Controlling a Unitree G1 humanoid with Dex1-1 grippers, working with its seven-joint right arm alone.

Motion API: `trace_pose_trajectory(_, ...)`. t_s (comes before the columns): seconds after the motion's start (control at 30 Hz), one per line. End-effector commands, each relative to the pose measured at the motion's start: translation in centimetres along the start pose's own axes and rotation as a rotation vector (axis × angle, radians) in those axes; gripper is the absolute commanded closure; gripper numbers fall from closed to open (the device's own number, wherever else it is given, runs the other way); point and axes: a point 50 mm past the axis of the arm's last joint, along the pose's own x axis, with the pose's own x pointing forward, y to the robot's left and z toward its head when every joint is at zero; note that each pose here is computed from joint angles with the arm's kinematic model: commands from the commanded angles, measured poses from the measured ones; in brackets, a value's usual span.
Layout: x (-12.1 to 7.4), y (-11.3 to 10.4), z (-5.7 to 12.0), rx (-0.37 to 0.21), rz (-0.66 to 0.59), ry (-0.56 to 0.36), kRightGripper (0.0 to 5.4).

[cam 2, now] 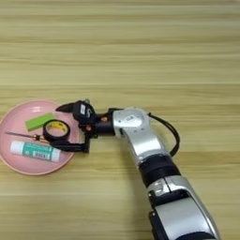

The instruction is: Move the objects on the table

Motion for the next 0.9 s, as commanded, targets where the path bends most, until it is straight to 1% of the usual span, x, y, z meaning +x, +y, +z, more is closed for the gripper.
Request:
trace_pose_trajectory(0.03,-0.6,-2.6,4.2,-0.137,-0.075,-0.094,0.03)
trace_pose_trajectory(0.23,-0.9,-2.7,5.4,-0.142,-0.087,-0.165,0.03)
trace_pose_trajectory(0.37,-1.2,-2.6,6.3,-0.133,-0.085,-0.222,0.03)
trace_pose_trajectory(0.47,-1.3,-2.3,6.7,-0.137,-0.08,-0.244,0.03)
trace_pose_trajectory(0.77,-1.8,-0.8,8.4,-0.185,-0.039,-0.301,0.03)
trace_pose_trajectory(0.9,-1.9,-0.3,8.8,-0.191,-0.027,-0.314,0.03)
